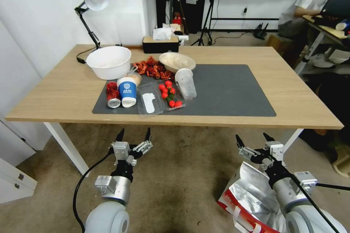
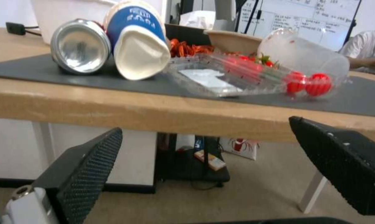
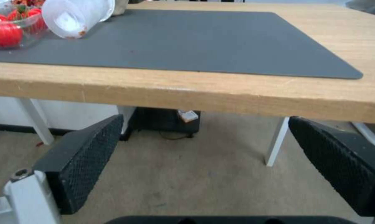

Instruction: Pick up the food delivery bag from the floor and place it on the table.

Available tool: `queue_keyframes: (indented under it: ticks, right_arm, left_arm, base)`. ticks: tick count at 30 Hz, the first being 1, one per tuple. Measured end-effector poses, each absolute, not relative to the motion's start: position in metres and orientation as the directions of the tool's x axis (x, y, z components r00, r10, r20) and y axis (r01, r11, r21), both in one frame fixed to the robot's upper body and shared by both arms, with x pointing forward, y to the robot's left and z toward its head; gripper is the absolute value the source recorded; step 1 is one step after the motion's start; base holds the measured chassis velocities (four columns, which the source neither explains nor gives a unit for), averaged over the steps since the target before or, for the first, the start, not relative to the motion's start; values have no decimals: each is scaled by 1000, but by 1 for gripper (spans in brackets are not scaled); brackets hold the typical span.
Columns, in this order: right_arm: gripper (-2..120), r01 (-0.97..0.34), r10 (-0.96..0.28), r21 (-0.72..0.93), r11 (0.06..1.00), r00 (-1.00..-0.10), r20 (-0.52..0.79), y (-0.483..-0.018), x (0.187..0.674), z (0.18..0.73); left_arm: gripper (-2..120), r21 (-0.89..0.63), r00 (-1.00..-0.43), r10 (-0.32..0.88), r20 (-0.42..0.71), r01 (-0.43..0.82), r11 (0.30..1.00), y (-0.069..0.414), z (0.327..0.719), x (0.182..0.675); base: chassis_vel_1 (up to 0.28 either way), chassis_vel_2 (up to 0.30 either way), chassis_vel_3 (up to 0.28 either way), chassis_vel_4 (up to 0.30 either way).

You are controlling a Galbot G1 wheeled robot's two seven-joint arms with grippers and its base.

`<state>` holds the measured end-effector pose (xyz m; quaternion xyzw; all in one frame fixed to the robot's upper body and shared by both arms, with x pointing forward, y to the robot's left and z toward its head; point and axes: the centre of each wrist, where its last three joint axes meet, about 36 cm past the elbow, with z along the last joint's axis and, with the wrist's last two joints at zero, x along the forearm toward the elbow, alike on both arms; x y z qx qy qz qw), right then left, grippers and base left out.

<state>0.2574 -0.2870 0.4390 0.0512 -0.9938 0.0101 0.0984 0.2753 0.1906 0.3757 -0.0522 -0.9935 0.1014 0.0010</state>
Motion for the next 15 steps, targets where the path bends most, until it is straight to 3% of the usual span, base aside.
queue_keyframes:
  ticks: [15]
  right_arm:
    - [100,-107,-103,-11,994,-975,197,-284,256,439]
  left_arm:
    - [100,-203,-994,105,-10,105,974,188,373,274]
  base:
    - [0,0,0,0]
